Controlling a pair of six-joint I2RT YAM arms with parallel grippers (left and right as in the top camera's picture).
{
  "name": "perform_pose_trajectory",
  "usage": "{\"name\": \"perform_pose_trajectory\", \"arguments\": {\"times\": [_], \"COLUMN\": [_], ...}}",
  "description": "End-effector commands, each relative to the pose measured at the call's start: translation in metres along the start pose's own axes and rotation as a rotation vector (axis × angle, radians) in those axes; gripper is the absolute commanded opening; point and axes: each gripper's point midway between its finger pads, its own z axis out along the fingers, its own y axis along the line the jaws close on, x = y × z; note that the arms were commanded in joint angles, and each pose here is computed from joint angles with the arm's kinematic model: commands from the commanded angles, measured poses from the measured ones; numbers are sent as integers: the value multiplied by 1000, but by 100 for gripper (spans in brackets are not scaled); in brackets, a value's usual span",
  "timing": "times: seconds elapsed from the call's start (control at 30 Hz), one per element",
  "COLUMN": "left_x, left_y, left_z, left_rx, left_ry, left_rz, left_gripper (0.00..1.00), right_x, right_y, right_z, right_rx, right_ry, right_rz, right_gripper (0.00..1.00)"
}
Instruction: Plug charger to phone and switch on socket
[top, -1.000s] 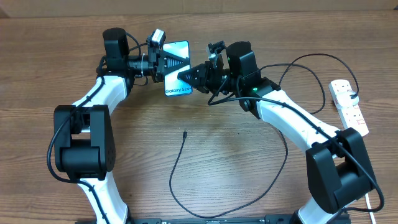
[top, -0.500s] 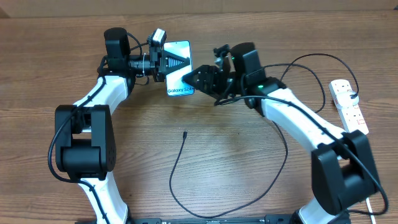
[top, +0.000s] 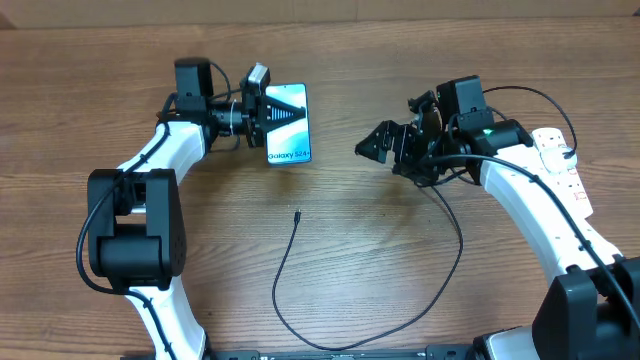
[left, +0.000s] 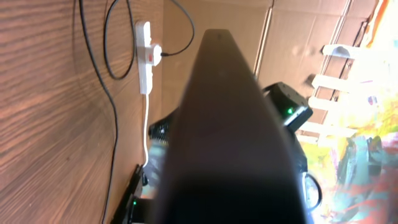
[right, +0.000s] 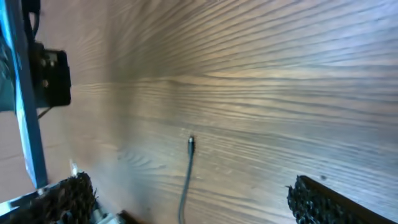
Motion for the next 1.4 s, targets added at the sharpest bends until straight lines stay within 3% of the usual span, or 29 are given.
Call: {"name": "perform_pose_trajectory", "arguments": {"times": [0.0,0.17,0.33,0.4,0.63,1.37], "left_x": [14,42,68,77,94,84], "left_y": [-11,9,70,80,80,80], "left_z": [3,15,21,23,43,45], "left_rx": [19,-12,-348,-419,-416,-413], "left_ry": [30,56,77,101,169,154], "left_rz": [156,123,-9,-43,-39,28], "left_gripper": [4,4,4,4,4,5], "right_x": [-8,-8,-8,-8,-8,-8], "right_y": [-9,-10,-10,-10,-10,-10], "right_z": [-6,-6,-6,-6,-6,-6], "right_rx": [57,64,64,64,64,64], "right_ry": [-53,-56,-56,-56,-56,-56], "right_rz": [-43,-43,-43,-43,-43,-43], "right_gripper": [100,100,100,100,100,100]}}
